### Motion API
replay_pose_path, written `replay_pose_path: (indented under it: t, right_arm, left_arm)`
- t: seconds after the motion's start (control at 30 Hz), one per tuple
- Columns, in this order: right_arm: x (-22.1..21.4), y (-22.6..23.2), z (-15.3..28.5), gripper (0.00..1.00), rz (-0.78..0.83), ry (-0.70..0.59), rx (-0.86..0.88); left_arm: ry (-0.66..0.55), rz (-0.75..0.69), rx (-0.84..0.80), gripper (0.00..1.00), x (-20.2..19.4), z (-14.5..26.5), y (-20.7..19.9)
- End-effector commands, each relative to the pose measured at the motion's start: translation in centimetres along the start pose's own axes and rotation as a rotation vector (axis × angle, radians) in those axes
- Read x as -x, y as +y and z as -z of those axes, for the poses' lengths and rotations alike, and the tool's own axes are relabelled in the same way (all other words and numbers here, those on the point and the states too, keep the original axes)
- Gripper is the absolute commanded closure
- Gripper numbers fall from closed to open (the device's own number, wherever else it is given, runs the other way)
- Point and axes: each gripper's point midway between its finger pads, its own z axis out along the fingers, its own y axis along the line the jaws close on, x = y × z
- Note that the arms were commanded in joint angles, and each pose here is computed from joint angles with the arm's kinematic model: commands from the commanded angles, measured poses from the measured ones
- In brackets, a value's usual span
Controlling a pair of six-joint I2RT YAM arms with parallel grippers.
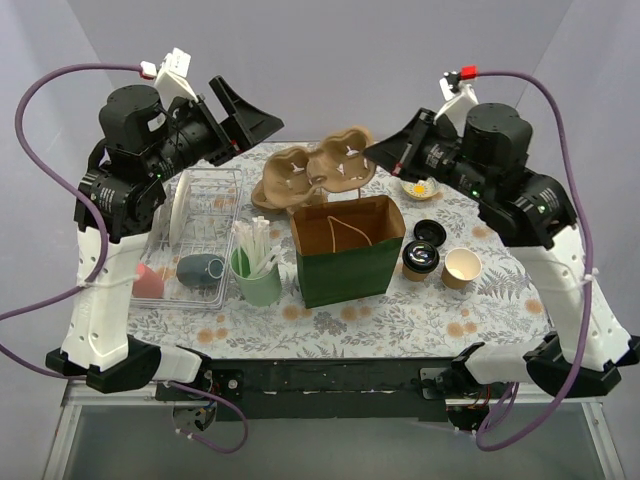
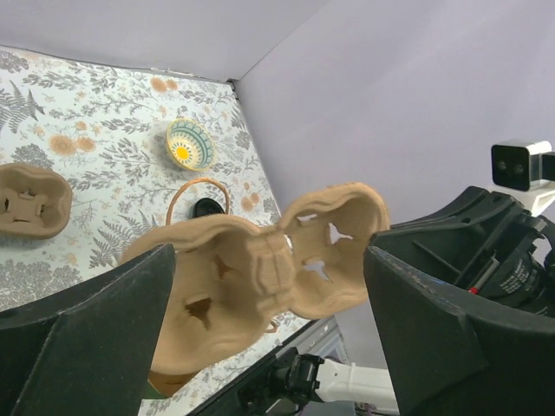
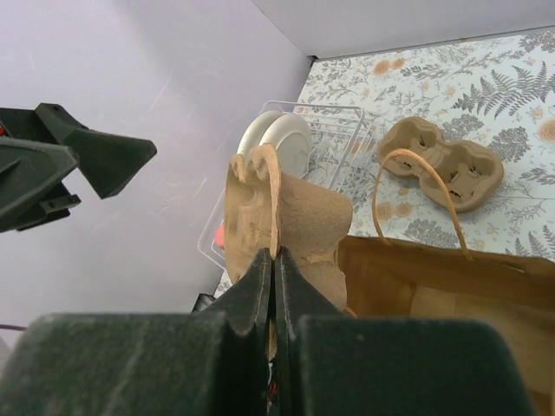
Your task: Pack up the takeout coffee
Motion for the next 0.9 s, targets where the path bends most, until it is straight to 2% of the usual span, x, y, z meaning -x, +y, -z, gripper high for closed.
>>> replay_pose_path:
  t: [0.0, 0.13, 0.47, 0.7, 0.87]
  right_arm:
    - [-0.5, -0.5, 3.3, 0.99, -0.011, 0.033, 0.038]
    - [-1.5, -2.5, 4.3, 0.99, -0.002, 0.077, 0.001]
    - [0.6, -4.0, 4.8, 0.99, 0.031, 0.008, -0.045]
    - [1.9, -5.4, 4.5, 0.99, 0.053, -0.029, -0.087]
    - [1.5, -6.5, 4.3, 0.99, 0.110, -0.017, -0.115]
  left_arm:
    - [0.045, -0.028, 0.048, 0.09, -1.2, -0.4, 1.6]
    - [0.074, -0.040, 0.089, 0.09, -2.5, -0.7, 3.3]
    - [0.137, -0.044, 0.143, 0.11, -4.6, -1.2, 5.7]
    - [0.233, 0.005, 0.193, 0.16, -7.8, -0.8, 7.9]
    - [0.308, 0.057, 0.182, 0.25, -10.7, -0.4, 8.9]
